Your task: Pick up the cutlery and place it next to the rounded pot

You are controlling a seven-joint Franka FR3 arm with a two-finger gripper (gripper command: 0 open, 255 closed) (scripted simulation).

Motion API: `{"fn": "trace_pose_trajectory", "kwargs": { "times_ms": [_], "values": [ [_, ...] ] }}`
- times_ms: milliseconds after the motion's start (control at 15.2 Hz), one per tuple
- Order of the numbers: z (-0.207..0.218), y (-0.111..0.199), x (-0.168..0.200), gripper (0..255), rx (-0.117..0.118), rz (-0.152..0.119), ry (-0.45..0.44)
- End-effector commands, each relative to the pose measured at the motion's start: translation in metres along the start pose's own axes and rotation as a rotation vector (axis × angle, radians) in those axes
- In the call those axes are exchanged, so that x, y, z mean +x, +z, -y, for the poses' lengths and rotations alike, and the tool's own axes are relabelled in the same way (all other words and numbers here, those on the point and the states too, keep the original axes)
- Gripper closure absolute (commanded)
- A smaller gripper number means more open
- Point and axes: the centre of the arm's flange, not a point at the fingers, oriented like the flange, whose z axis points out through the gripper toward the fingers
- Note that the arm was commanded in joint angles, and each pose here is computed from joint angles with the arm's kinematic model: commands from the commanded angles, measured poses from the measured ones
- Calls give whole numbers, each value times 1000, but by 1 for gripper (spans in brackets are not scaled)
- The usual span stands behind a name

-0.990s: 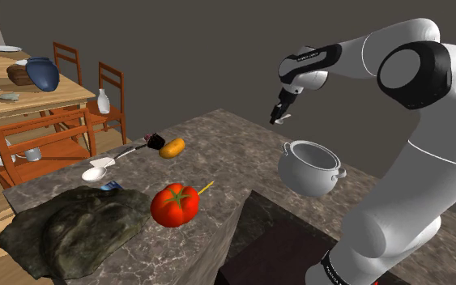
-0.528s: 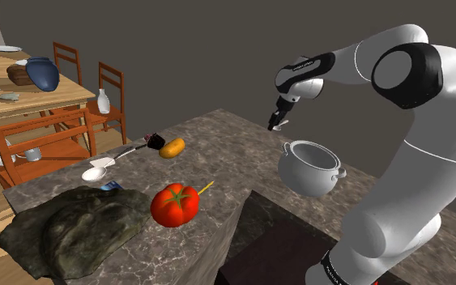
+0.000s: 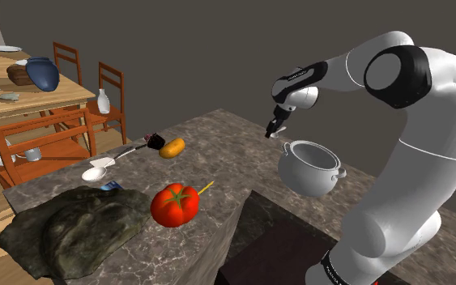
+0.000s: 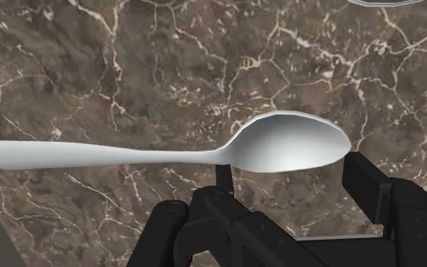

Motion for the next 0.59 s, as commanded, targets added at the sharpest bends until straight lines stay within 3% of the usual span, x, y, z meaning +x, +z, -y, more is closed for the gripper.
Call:
{"fn": "trace_pose_trajectory", "kwargs": {
  "times_ms": [0,528],
  "values": [
    [1,11,-1,255,0,0,0],
    [2,53,-8,255,0,0,0]
  ]
}}
